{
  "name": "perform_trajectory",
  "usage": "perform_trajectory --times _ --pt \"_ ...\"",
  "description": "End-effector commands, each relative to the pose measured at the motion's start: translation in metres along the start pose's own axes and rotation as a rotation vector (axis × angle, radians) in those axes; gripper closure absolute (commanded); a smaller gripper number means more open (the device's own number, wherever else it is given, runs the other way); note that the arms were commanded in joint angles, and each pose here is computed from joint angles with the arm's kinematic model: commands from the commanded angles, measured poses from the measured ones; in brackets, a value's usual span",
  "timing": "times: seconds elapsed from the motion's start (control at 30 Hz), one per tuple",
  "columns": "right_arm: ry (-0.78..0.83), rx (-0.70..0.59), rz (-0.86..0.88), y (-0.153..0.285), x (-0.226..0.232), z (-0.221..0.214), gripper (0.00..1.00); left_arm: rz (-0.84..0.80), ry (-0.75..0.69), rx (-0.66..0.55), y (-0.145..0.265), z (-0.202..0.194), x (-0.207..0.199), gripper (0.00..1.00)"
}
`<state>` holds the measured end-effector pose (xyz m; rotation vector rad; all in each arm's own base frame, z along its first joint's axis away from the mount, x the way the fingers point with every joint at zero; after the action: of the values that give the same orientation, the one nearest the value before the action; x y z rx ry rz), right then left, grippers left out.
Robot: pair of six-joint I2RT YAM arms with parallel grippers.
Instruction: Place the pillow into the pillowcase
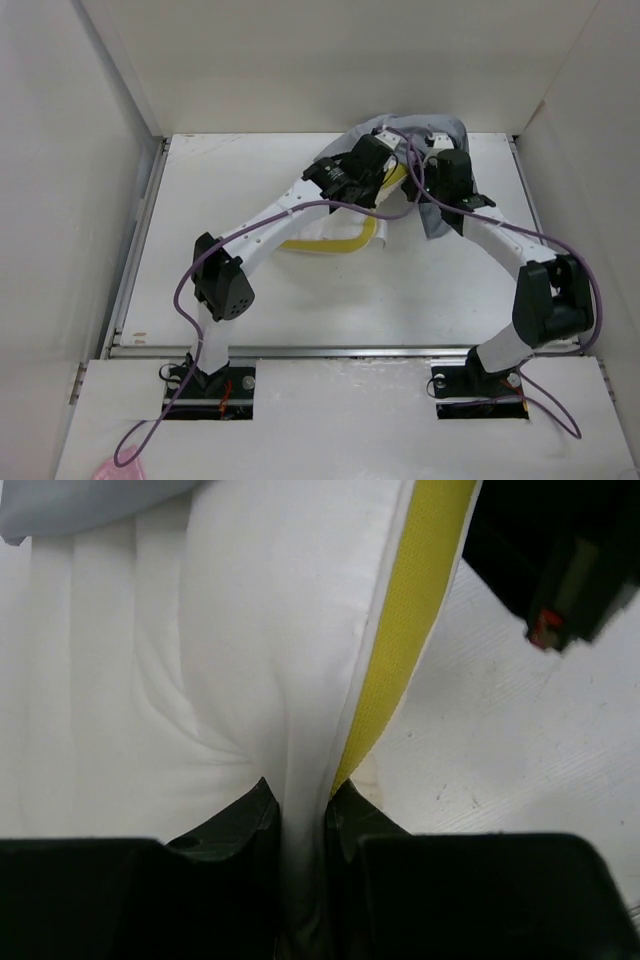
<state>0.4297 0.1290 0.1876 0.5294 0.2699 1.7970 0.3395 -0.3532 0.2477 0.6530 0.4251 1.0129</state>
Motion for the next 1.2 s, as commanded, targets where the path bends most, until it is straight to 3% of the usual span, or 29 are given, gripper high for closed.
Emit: perform_trajectory --times 0.0,0.23,0.27,0.4,0.53,0.57,0.7,0.83,1.03,1.1,1.17 --pt "0.145 -0.104 0.268 0.047 0.050 0.032 1.00 -0.029 0.092 -0.203 0.018 0.061 -0.001 1.00" --pt "0.353 -0.076 0.736 0.144 0.152 0.004 1.00 -0.073 0.155 -0.216 -0.010 0.071 -0.018 1.00" --pt "0.394 -0.065 0.903 0.165 0.177 -0.007 1.00 -0.078 0.171 -0.225 -0.007 0.074 -0.019 1.00" --pt "0.538 -0.086 1.141 0.193 0.209 -0.016 1.00 -0.062 0.197 -0.208 -0.018 0.069 -0.019 1.00" --pt "0.530 -0.048 0.977 0.167 0.186 -0.013 0.99 -0.067 0.219 -0.188 -0.018 0.062 -0.020 1.00" --pt "0.503 -0.031 0.962 0.166 0.182 -0.013 0.77 -0.068 0.220 -0.191 -0.013 0.062 -0.018 1.00" --pt "0.451 -0.007 0.907 0.169 0.164 -0.015 0.25 -0.072 0.225 -0.172 -0.009 0.047 -0.015 1.00" --pt "0.450 -0.005 0.872 0.188 0.157 -0.015 0.01 -0.034 0.221 -0.106 -0.016 0.011 -0.006 1.00" --pt "0.419 -0.056 0.792 0.225 0.148 0.000 0.01 0.002 0.235 -0.051 -0.015 -0.023 0.005 1.00" --pt "0.360 -0.063 0.659 0.223 0.136 0.008 0.01 0.074 0.250 0.017 -0.027 -0.060 0.017 1.00" --pt "0.305 -0.063 0.538 0.220 0.123 0.014 0.01 0.077 0.257 0.022 -0.027 -0.067 0.018 0.96"
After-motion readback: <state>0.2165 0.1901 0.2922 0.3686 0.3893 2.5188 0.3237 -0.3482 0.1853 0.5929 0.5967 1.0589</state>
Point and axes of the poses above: each gripper's point midway between its finger pads, its own y axis back along the fingers, its own x axis along the line the jaws close on, z = x × y, the point moved 3 cm from there along y, back along the fingers, and after that the axes turned 3 degrees about y, right-handed, at the moved point
